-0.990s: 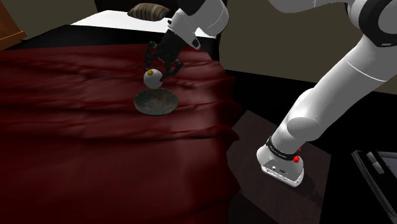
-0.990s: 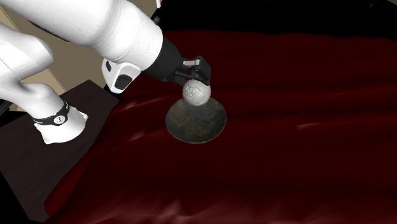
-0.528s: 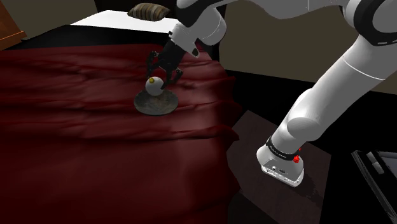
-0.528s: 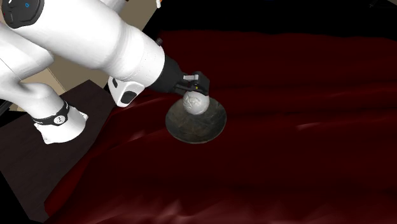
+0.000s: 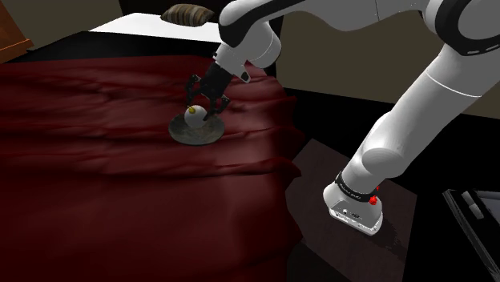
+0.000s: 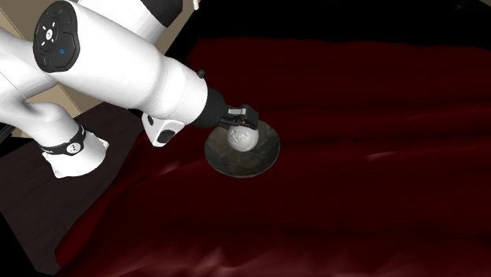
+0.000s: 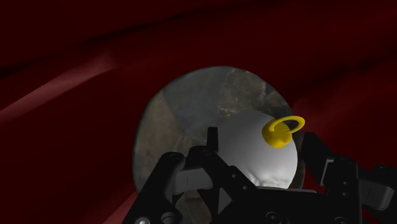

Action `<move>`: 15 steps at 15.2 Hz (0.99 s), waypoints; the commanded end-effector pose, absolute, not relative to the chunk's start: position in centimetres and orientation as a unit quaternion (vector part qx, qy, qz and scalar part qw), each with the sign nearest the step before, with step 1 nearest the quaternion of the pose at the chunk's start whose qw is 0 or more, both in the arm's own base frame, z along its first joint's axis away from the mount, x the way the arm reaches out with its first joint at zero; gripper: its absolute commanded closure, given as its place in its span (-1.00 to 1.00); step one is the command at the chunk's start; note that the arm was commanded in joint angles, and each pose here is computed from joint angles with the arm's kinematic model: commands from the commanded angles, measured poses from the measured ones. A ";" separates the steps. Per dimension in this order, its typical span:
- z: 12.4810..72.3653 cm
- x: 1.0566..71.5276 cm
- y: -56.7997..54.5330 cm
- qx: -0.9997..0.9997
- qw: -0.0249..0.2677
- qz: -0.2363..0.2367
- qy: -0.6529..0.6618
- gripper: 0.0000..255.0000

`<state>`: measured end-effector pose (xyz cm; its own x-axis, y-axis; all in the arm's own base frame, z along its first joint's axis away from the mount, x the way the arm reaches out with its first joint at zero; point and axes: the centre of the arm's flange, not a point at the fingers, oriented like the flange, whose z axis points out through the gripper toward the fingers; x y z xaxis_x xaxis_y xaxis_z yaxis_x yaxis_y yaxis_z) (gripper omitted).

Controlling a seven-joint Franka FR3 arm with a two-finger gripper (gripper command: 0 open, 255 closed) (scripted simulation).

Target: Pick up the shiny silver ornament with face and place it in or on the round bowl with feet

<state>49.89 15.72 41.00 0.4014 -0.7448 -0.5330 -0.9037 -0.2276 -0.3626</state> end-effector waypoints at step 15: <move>44.8 49.1 12.6 -0.774 0.320 0.124 0.533 -1.00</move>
<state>49.20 13.61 43.85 0.4019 -0.7448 -0.5326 -0.9032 -0.2269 -0.3643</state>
